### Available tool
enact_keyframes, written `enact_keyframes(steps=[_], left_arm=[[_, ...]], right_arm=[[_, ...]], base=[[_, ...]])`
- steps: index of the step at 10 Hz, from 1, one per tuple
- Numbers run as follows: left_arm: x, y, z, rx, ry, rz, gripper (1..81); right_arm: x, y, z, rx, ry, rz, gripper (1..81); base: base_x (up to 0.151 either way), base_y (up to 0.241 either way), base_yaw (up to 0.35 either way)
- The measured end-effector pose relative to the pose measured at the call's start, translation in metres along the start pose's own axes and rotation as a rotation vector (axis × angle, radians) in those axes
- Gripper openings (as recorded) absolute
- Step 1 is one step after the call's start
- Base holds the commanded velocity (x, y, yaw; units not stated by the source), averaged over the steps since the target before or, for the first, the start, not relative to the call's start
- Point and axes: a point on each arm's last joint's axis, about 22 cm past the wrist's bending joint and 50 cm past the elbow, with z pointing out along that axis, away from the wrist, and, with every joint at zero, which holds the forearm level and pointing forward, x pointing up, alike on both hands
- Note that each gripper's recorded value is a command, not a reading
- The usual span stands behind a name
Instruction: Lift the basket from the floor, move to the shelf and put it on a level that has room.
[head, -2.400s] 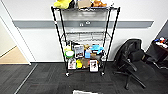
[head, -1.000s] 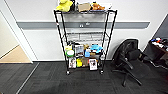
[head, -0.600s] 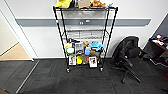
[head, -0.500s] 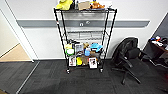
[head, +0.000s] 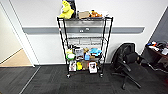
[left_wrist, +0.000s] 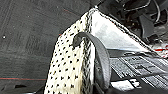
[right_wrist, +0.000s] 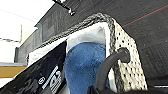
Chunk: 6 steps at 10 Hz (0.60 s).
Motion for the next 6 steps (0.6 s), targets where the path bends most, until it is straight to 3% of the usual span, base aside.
enact_keyframes(steps=[4,6], left_arm=[[-0.008,0.005,0.005,-0.003,-0.013,0.003,1.0],[0.0,0.011,0.001,0.001,0.002,0.044,1.0]], right_arm=[[-0.004,0.004,-0.001,-0.011,-0.005,0.001,1.0],[0.001,-0.004,-0.008,-0.005,0.014,-0.016,1.0]], base=[[0.0,0.0,0.0],[0.0,0.0,0.0]])
